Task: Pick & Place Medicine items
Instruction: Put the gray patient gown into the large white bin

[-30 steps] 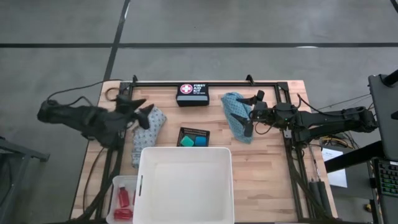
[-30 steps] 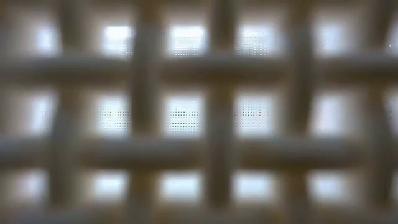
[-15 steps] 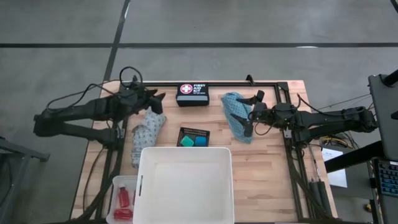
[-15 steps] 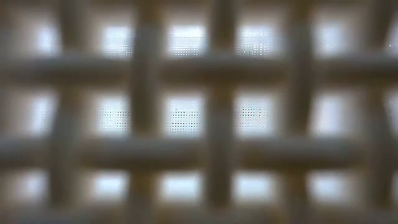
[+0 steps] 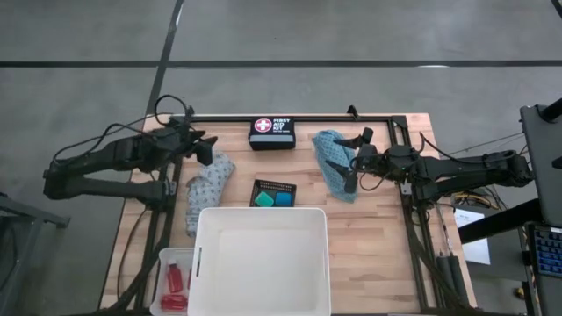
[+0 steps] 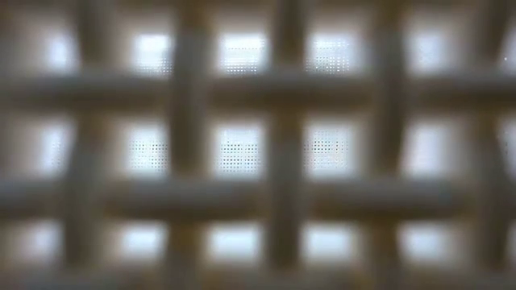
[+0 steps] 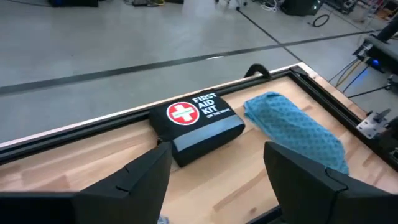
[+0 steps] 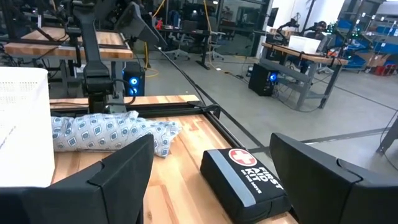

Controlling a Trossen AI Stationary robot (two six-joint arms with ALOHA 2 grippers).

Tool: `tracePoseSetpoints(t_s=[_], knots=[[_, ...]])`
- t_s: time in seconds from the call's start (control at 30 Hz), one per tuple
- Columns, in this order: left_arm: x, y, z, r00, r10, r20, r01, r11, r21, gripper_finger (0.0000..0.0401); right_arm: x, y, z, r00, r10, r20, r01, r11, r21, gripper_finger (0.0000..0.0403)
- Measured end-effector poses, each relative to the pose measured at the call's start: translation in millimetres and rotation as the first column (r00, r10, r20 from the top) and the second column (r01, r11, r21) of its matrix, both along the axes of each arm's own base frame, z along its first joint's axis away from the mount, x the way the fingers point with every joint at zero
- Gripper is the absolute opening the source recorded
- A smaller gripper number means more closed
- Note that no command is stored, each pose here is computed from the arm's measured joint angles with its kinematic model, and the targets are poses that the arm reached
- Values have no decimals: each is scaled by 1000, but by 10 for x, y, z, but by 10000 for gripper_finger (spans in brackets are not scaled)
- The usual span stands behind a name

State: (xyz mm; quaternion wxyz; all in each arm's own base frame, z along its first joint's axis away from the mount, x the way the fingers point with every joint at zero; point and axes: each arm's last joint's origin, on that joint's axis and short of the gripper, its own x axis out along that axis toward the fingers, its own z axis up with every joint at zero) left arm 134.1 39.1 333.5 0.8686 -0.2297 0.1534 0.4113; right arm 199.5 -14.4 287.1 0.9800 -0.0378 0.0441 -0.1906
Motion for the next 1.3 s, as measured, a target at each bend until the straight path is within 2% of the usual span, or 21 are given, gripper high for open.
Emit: tracePoseSetpoints(t_s=[0.27,0.4,0.6,0.83,1.0,1.17,1.3], knots=[[-51,14,-58,998,5,-70,-7,1000,-23,292,0,0,0,1000,0,0,0,1000,0,324],[-101,13,-145,992,43,-116,-57,991,-119,294,0,0,0,1000,0,0,0,1000,0,324],[-246,10,-298,963,201,-178,-250,914,-320,296,0,0,-1,1000,0,-1,0,1000,0,318],[-288,-5,-351,954,170,-247,-257,887,-382,297,0,0,-1,1000,0,-1,0,1000,0,323],[-233,-15,-426,940,168,-297,-305,807,-506,300,0,0,-1,1000,0,-1,0,1000,0,324],[-123,-7,-488,932,114,-344,-300,775,-556,302,0,0,-1,1000,0,-1,0,1000,0,318],[-50,12,-499,932,199,-302,-348,723,-597,301,0,0,-1,1000,0,-1,0,1000,0,315]])
